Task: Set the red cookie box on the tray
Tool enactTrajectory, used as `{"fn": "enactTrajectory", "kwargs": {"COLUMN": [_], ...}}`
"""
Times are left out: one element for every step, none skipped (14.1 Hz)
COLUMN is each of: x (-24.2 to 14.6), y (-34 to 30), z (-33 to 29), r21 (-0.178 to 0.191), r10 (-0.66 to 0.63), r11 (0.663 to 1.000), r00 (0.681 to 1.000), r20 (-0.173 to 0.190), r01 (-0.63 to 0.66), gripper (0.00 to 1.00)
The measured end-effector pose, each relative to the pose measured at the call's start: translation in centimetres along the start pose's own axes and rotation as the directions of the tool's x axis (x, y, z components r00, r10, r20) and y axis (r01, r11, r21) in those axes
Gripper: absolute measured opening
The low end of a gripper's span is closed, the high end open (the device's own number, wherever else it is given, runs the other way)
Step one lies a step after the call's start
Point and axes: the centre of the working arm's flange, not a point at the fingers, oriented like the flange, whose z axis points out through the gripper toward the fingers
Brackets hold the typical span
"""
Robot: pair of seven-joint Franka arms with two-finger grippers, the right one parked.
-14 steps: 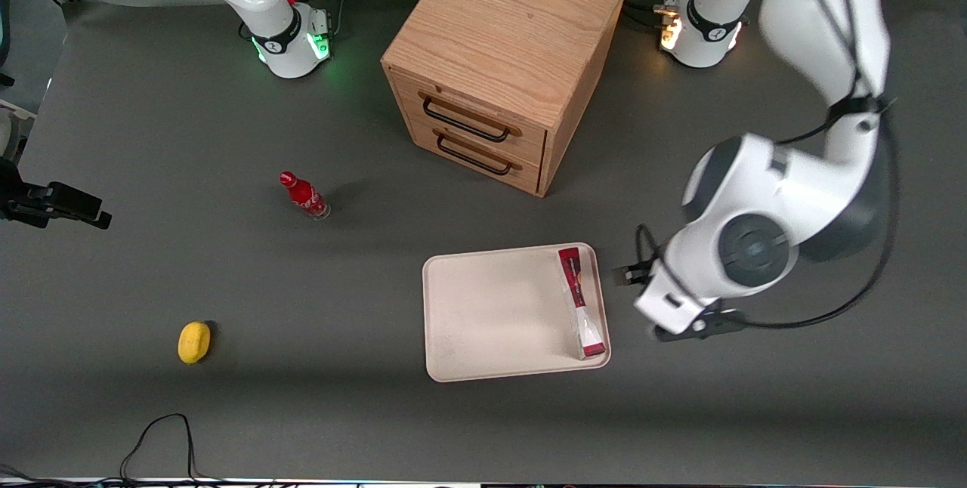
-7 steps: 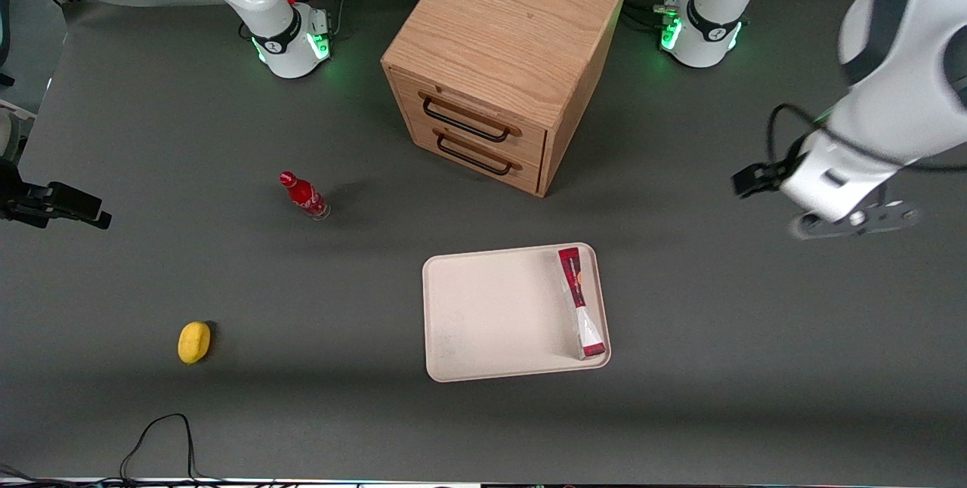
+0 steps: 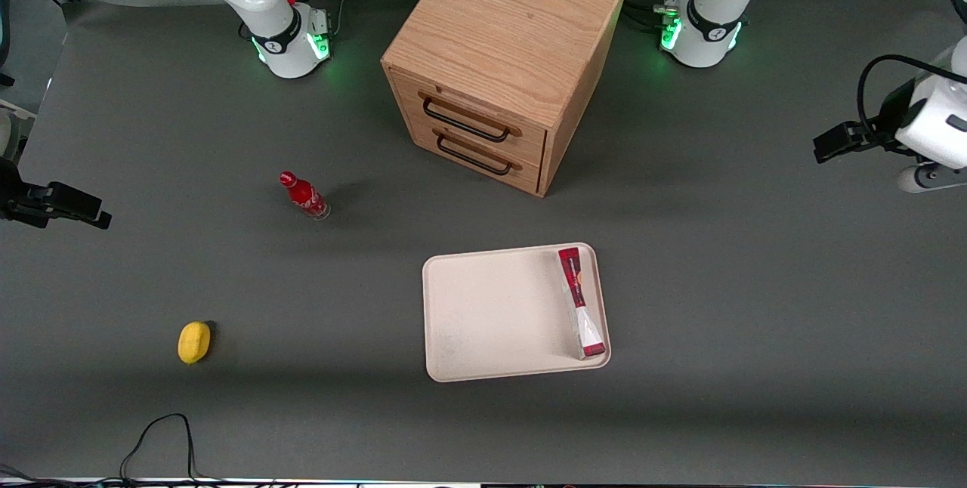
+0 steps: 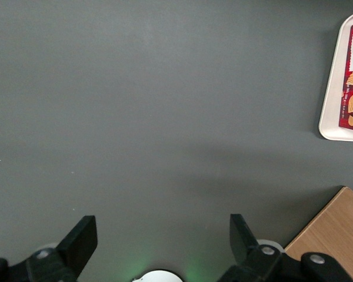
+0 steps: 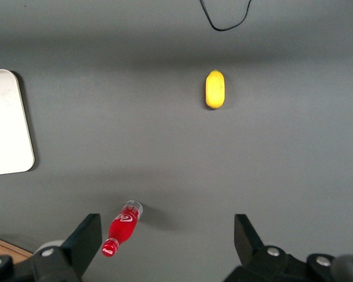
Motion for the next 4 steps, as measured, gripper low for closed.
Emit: {"fn": "enactTrajectory", "kwargs": {"x": [0.13, 0.21, 0.29, 0.36], "y": [-0.54, -0.93, -1.19, -1.36], "z": [-0.19, -0.34, -0.46, -0.56], "r21": [-0.003, -0.006, -0.007, -0.008], "r10": [-0.005, -0.011, -0.016, -0.019], "r11": [1.000, 1.000, 1.000, 1.000], "r00": [1.000, 1.000, 1.000, 1.000], "r20": [-0.005, -0.008, -0.010, -0.012], "r01": [0.005, 0.011, 0.016, 0.019], "gripper": [1.00, 1.00, 1.00, 1.00]}}
